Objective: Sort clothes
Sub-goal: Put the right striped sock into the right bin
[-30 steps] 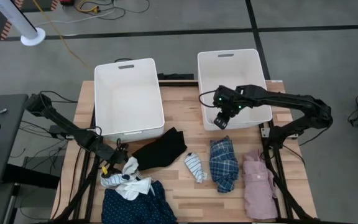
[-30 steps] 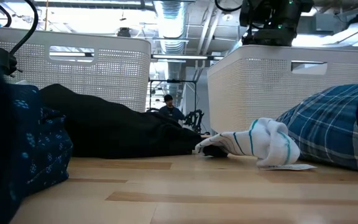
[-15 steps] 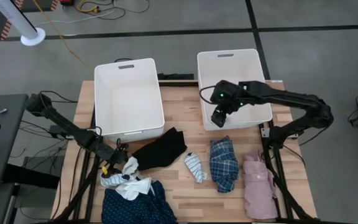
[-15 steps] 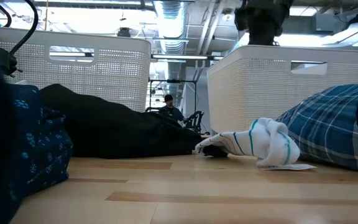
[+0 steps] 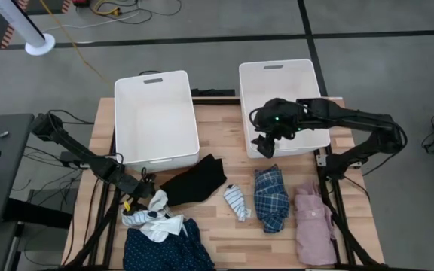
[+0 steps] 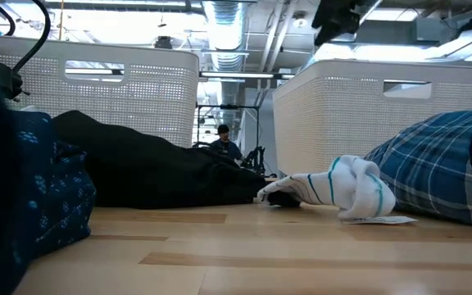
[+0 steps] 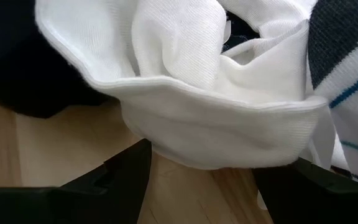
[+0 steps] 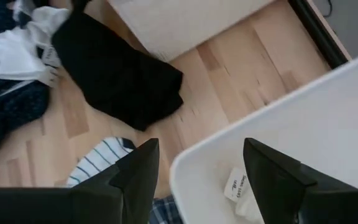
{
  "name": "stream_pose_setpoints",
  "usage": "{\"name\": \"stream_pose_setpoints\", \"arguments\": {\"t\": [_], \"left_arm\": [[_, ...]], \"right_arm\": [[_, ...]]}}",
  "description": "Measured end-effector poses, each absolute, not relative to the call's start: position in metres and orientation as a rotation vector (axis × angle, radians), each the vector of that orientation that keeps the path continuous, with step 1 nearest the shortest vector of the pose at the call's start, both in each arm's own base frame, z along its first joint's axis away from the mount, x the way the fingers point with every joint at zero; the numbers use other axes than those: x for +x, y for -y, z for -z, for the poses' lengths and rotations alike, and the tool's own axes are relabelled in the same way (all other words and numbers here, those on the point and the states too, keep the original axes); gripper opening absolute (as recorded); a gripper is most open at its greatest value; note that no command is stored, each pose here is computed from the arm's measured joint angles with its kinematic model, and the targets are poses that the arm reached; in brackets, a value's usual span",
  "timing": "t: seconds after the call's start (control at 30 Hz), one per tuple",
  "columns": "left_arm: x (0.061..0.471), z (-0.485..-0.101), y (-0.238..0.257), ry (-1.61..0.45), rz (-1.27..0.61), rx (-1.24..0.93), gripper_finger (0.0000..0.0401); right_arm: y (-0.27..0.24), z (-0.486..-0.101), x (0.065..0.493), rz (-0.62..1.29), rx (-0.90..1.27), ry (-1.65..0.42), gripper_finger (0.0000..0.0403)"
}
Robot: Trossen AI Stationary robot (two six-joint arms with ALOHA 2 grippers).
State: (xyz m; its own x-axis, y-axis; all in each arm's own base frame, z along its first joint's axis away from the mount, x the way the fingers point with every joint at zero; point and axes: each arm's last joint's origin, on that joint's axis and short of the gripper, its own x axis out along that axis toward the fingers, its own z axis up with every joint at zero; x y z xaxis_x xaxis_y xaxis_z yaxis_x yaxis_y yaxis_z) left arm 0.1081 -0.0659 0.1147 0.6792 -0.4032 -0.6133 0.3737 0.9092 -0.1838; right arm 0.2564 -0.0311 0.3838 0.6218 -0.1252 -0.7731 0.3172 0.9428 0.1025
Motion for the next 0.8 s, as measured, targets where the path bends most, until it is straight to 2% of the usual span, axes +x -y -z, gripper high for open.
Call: {"name": "stream_pose_setpoints", "arguments": {"t": [0.43,0.8], "left_arm": [[0.109,-0.115,0.066,-0.680,0.443,-0.009,0.0263],[0.121,-0.135,0.068,-0.419,0.325,-0.039,0.0263]], "right_arm": [[-0.016,-0.399,0.256,0.089,0.178,-0.829,0.0249],[-0.058,-0.399,0.250,-0.057,0.129,-0.840,0.0249]]}}
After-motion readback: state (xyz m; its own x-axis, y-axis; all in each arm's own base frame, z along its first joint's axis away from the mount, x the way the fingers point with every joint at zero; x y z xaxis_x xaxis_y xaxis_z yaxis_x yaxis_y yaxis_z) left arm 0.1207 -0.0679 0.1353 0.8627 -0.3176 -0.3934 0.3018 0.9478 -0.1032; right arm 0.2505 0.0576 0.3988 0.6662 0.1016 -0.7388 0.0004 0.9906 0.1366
